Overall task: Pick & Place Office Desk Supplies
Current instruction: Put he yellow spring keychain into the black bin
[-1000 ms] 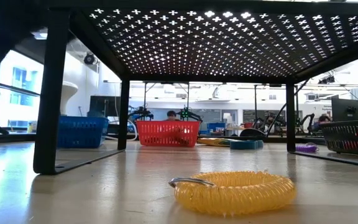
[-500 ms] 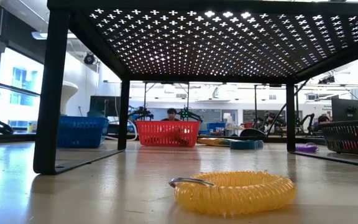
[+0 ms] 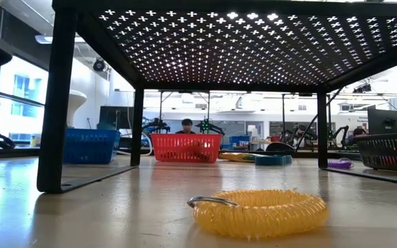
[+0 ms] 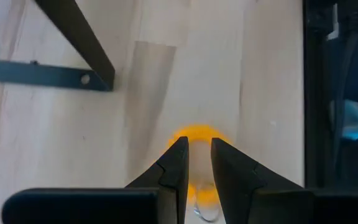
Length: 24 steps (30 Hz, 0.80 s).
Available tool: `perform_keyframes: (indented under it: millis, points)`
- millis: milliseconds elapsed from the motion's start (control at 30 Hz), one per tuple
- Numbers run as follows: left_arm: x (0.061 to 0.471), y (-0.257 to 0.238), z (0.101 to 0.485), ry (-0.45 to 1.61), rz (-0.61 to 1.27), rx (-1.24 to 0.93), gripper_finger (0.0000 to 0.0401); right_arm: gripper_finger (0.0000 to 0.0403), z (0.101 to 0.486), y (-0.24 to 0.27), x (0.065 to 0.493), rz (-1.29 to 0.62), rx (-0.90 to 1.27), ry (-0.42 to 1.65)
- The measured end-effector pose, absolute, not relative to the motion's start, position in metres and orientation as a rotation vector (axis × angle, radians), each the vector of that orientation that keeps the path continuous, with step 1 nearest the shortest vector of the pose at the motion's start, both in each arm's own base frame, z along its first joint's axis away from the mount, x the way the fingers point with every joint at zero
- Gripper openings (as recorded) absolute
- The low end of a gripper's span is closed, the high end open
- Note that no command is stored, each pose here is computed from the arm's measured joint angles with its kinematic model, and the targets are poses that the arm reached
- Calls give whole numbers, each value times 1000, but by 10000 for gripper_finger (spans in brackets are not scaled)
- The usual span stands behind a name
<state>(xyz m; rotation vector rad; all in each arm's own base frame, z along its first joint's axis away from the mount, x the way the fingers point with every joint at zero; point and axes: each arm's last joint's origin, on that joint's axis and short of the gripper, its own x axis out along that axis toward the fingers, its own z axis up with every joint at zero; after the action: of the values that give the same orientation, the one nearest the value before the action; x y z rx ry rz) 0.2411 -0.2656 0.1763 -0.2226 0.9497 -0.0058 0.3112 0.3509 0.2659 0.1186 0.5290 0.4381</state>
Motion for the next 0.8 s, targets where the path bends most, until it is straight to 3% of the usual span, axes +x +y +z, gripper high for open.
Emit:
perform_keyframes:
  millis: [800]
  points:
    - [244, -268, 144, 1067, -35, -87, 65, 284, 265, 357, 303, 432, 179, 559]
